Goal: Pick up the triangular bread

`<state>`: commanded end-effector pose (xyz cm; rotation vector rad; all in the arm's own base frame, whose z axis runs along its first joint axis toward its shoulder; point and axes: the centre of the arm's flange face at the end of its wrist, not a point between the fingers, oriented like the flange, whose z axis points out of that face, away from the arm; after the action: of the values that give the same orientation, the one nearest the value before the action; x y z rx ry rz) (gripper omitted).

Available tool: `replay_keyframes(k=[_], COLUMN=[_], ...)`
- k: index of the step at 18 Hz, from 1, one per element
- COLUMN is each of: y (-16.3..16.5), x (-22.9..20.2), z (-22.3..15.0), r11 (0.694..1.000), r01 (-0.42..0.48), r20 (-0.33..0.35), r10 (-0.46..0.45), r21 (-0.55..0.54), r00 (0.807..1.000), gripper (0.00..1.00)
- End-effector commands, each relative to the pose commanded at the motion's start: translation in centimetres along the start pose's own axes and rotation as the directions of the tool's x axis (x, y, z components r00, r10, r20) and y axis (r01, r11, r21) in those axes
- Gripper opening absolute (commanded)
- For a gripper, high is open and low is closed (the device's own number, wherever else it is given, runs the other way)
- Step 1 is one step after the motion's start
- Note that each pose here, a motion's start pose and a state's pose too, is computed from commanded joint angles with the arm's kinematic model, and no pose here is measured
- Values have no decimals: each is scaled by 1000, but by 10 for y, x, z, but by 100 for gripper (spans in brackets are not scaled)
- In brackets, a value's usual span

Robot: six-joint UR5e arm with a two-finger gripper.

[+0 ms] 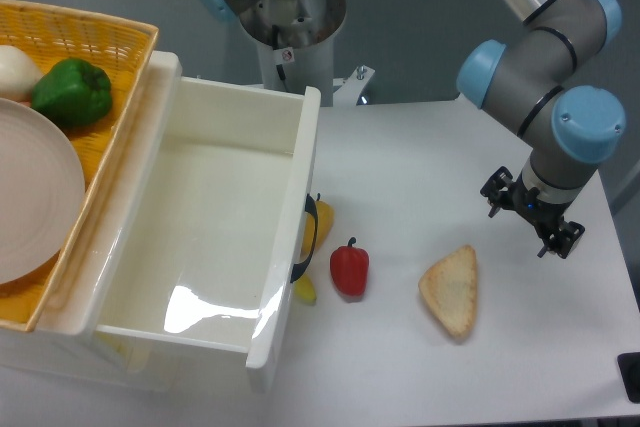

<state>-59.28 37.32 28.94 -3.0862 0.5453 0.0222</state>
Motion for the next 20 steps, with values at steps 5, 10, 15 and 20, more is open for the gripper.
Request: replay_keyframes(k=[5,10,15,20], y=[0,3,6,4], x=[1,11,17,20], z=[1,16,35,50], r11=[1000,1000,994,975], r01=[8,16,48,190], r20=[3,-22,-7,-53], r10=[-8,-15,-47,-185], r21=[2,15,96,116], r00=[1000,1000,999,981], gripper=[100,100,100,100])
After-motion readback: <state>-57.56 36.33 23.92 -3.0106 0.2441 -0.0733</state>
